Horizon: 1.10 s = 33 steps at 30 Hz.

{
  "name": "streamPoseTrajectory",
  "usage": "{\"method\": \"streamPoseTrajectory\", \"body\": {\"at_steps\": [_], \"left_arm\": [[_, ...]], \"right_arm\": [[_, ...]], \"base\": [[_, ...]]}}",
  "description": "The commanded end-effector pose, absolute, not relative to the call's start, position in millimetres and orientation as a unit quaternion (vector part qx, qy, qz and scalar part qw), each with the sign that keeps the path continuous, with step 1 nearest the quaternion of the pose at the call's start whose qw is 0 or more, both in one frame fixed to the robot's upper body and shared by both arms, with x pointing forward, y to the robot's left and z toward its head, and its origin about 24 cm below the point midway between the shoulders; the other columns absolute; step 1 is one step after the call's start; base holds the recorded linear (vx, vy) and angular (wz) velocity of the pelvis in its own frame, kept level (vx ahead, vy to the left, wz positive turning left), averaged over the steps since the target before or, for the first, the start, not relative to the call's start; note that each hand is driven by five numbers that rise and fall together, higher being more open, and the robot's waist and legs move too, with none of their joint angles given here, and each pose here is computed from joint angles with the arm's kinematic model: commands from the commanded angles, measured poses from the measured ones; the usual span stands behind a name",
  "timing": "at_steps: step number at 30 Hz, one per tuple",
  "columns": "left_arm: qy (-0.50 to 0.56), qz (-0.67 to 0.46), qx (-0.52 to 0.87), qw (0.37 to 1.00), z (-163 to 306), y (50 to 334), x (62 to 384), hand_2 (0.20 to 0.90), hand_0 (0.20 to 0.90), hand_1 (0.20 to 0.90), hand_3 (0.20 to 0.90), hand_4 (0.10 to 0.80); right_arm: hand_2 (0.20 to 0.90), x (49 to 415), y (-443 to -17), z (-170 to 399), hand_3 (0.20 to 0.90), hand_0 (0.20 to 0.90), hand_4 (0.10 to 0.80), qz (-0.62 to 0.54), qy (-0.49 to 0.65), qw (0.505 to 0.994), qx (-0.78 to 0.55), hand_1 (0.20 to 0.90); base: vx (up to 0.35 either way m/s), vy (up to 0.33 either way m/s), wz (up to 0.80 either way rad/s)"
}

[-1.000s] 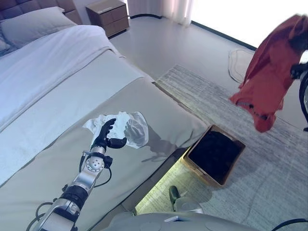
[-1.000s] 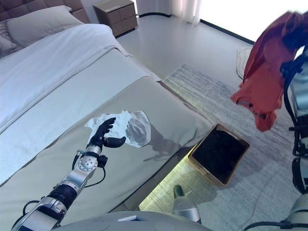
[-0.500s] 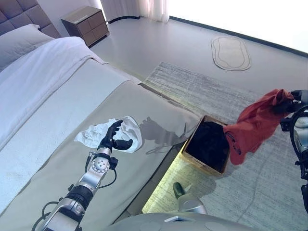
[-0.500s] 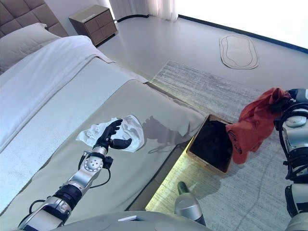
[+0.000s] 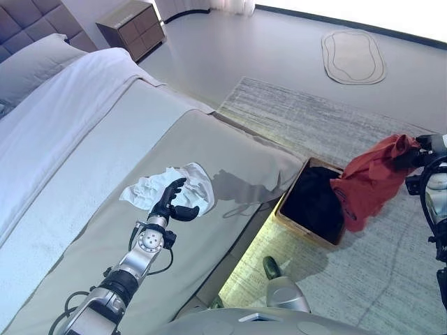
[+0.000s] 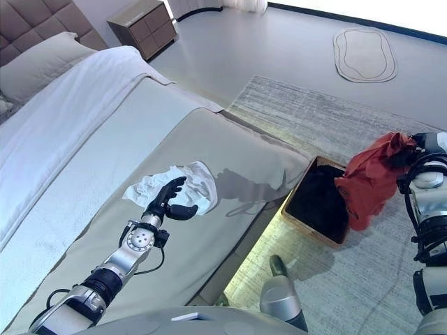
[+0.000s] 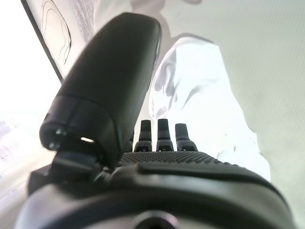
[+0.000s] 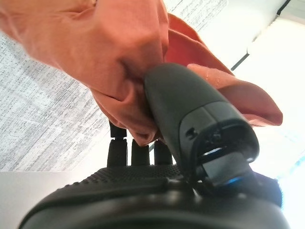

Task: Pick up the clothes from the bed and place them into the basket

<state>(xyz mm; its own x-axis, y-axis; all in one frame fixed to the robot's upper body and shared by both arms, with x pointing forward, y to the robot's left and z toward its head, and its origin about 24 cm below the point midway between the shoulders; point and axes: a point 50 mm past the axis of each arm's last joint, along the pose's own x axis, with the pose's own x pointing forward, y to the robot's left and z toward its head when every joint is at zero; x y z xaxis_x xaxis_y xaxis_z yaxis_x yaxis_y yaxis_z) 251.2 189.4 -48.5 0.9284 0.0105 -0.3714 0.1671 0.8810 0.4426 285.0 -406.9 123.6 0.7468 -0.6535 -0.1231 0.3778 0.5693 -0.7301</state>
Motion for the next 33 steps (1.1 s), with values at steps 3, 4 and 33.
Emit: {"method": "streamPoseTrajectory", "body": {"at_steps": [3,4,33], "left_arm": [[0.103,-0.033,0.26,0.96,-15,195,276,0.9,0.9,0.9,0.9,0.8],[0.103,-0.032,0.259,0.96,-15,195,276,0.9,0.9,0.9,0.9,0.8],[0.093,-0.044,0.26,0.96,-10,188,280,0.9,0.9,0.9,0.9,0.8]], "right_arm": [[0.3,314,-384,189,0.2,0.3,0.1,-0.302,0.04,0.872,-0.382,0.3],[0.3,315,-383,189,0.2,0.3,0.1,-0.301,0.039,0.872,-0.383,0.3],[0.9,315,-384,105,0.9,0.9,0.8,-0.252,0.24,0.86,-0.374,0.9]], "base": [[0.0,0.0,0.0],[0.0,0.0,0.0],[-0.007,-0.005,0.05]]}}
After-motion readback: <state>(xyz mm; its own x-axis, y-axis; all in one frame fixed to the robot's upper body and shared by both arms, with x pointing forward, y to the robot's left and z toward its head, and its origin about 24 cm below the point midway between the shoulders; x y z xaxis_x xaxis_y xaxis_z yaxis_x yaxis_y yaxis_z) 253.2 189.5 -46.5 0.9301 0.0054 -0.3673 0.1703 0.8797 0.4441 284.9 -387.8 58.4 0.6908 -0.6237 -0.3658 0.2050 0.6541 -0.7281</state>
